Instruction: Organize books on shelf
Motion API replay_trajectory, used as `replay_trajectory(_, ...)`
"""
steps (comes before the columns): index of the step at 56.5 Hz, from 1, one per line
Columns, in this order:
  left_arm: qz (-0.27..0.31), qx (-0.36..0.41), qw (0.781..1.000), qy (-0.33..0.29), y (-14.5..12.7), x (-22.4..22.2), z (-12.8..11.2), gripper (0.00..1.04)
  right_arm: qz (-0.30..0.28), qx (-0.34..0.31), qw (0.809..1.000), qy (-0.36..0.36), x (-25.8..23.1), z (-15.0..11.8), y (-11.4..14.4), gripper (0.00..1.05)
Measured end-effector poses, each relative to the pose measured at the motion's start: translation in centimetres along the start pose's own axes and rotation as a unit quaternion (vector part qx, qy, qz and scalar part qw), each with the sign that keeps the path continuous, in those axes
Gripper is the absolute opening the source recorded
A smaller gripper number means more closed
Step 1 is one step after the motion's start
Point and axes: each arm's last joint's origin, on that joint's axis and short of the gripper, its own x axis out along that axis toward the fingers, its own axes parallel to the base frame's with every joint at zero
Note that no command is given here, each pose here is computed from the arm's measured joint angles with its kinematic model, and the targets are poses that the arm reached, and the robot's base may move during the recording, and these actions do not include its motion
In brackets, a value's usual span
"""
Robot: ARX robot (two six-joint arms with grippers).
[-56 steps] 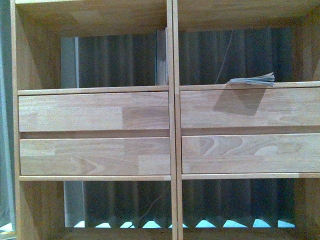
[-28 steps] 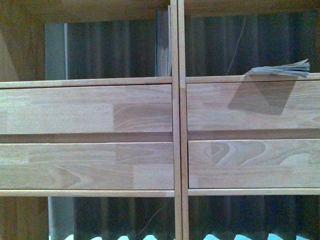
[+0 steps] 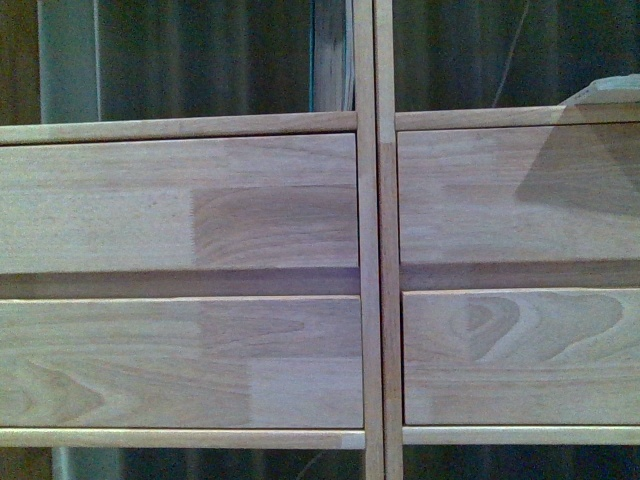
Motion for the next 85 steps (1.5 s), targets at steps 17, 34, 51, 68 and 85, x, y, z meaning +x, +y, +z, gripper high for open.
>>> replay_trajectory(17, -0.001, 0.0, 1.0, 0.0, 0.0, 0.0, 0.0, 0.97, 0.0, 0.0, 1.0, 0.001, 0.0, 0.0, 0.0, 0.98)
replay_trajectory(34, 0.0, 0.0, 1.0, 0.0, 0.0, 0.0, 0.0, 0.97, 0.0, 0.0, 1.0, 0.001, 0.0, 0.0, 0.0, 0.98)
replay_trajectory(51, 0.0, 0.0, 1.0, 0.0, 0.0, 0.0, 0.0, 0.97, 0.0, 0.0, 1.0, 0.001, 0.0, 0.0, 0.0, 0.98)
replay_trajectory(68, 0.0, 0.0, 1.0, 0.0, 0.0, 0.0, 0.0, 0.97, 0.131, 0.159, 0.975, 0.081, 1.7, 3.6, -1.2, 0.98)
replay_trajectory(85, 0.0, 0.0, 1.0, 0.0, 0.0, 0.0, 0.0, 0.97, 0.135, 0.376, 0.916, 0.048, 8.7, 10.2, -1.3, 0.98)
